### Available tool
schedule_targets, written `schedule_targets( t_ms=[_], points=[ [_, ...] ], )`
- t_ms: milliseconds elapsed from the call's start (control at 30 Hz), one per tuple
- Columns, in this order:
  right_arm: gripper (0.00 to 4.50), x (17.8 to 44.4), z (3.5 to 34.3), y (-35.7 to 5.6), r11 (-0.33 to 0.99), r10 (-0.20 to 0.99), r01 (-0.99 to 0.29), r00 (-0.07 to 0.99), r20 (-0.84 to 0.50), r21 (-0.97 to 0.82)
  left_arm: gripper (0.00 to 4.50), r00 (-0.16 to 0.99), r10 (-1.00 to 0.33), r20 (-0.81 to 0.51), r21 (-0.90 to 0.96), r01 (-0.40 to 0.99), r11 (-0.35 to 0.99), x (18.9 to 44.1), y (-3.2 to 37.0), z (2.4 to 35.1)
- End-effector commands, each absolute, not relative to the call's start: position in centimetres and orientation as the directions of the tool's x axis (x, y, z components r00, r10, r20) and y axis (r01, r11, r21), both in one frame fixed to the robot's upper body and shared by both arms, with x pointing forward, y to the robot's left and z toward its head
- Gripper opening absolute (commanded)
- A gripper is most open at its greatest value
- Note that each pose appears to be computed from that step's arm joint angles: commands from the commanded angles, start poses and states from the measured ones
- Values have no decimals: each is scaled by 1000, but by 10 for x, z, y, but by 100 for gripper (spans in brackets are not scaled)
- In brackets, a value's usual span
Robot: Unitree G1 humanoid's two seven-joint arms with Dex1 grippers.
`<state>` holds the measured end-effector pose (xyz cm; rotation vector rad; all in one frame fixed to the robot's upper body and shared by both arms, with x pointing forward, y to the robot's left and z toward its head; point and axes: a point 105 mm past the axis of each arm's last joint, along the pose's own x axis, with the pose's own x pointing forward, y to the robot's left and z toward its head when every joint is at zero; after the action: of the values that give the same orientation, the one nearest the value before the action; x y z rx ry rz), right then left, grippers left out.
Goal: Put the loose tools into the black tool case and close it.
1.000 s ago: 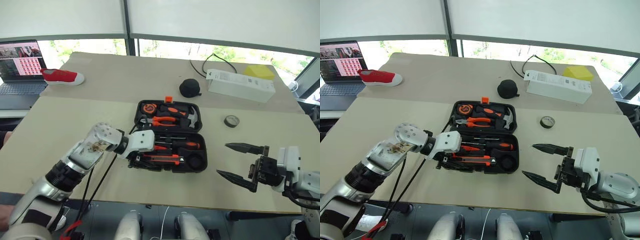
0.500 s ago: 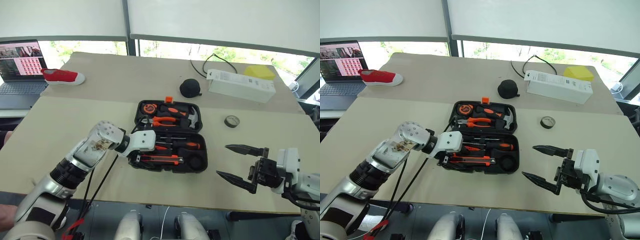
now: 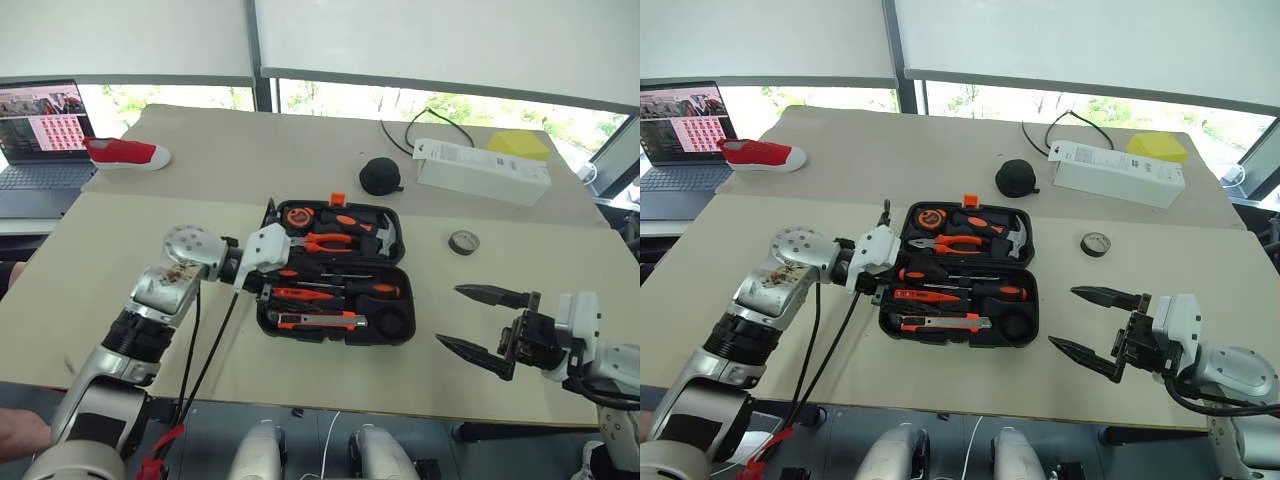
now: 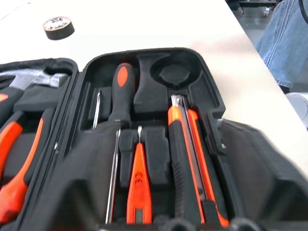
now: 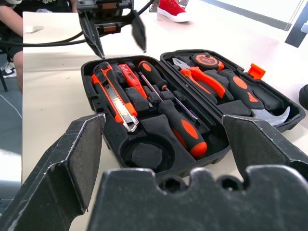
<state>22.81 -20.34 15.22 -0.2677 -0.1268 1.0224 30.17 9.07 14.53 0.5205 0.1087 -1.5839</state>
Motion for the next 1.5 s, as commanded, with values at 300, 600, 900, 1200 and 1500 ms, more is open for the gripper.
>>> schedule_targets(
  t_ms=[300,600,900,1200,1500],
  points=[
    [450,230,157,-198,498,854,-811,521,7,-308,4,95,-893,-440,258,966,-24,303,86,100],
    [450,229,157,-197,507,849,-807,529,11,-302,4,162,-871,-463,155,983,100,310,83,81],
    [450,226,157,-201,543,826,-790,563,13,-284,4,171,-894,-413,122,984,132,306,92,83],
    [450,218,145,-268,821,556,-530,827,82,-214,262,309,-941,137,193,923,332,304,143,181],
    [450,208,120,-320,950,264,-246,962,76,-191,445,442,-886,143,116,881,458,287,214,178]
  ],
)
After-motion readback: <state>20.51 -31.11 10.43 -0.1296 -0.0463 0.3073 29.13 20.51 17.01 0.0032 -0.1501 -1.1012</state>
